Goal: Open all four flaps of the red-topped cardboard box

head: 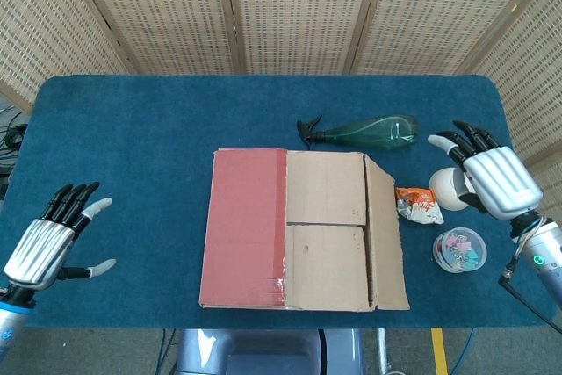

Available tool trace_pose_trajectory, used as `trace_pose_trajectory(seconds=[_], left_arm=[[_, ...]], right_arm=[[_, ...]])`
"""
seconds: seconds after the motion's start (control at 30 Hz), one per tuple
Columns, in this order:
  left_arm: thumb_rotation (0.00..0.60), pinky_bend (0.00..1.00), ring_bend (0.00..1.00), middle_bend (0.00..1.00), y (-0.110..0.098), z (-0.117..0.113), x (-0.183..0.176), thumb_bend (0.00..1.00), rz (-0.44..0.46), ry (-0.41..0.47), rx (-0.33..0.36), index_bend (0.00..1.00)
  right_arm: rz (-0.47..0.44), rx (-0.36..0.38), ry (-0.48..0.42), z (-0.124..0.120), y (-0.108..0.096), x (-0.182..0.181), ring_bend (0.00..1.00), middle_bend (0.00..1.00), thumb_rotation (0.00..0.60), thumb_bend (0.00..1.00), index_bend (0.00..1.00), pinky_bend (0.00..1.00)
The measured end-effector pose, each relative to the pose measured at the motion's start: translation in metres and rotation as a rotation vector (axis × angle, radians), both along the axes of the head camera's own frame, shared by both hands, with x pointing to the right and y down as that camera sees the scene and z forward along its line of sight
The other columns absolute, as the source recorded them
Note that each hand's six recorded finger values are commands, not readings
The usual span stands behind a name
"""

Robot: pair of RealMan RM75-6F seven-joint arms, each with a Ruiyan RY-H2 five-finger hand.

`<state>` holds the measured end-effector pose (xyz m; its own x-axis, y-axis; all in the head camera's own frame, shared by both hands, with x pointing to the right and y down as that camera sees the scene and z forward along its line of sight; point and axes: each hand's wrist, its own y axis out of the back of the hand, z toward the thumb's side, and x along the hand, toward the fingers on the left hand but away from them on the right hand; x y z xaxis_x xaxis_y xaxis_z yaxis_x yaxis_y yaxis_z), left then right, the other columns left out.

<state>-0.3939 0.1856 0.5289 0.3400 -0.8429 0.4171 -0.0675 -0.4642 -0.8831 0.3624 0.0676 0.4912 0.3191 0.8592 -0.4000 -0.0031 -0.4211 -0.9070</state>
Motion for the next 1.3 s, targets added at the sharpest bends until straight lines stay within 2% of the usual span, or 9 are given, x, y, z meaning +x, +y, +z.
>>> trace_pose_trajectory(seconds=[0.3,0.63,0.7,0.97,1.3], left_arm=[[0.396,0.00,0.00,0.00,-0.022,-0.010,0.039,0.18,0.193,0.043,-0.013,0.12],[0.397,0.00,0.00,0.00,-0.039,-0.013,0.090,0.23,0.388,0.107,-0.062,0.11],[0.397,0.00,0.00,0.00,-0.043,-0.013,0.100,0.28,0.417,0.122,-0.072,0.11],[0.397,0.00,0.00,0.00,-0.059,-0.012,0.142,0.65,0.526,0.157,-0.115,0.11],[0.399,0.00,0.00,0.00,-0.071,-0.011,0.197,0.92,0.647,0.172,-0.180,0.11]], right_arm=[[0.140,0.013,0.023,0.012,0.029,0.023,0.00,0.07,0.600,0.82,0.06,0.07],[0.238,0.039,0.042,0.015,0.059,0.043,0.00,0.07,0.600,0.82,0.05,0.06],[0.251,0.039,0.042,0.016,0.063,0.046,0.00,0.07,0.600,0.82,0.05,0.06],[0.284,0.043,0.045,0.015,0.078,0.054,0.00,0.07,0.600,0.83,0.05,0.05],[0.305,0.046,0.033,0.012,0.085,0.059,0.00,0.07,0.600,0.83,0.05,0.05]])
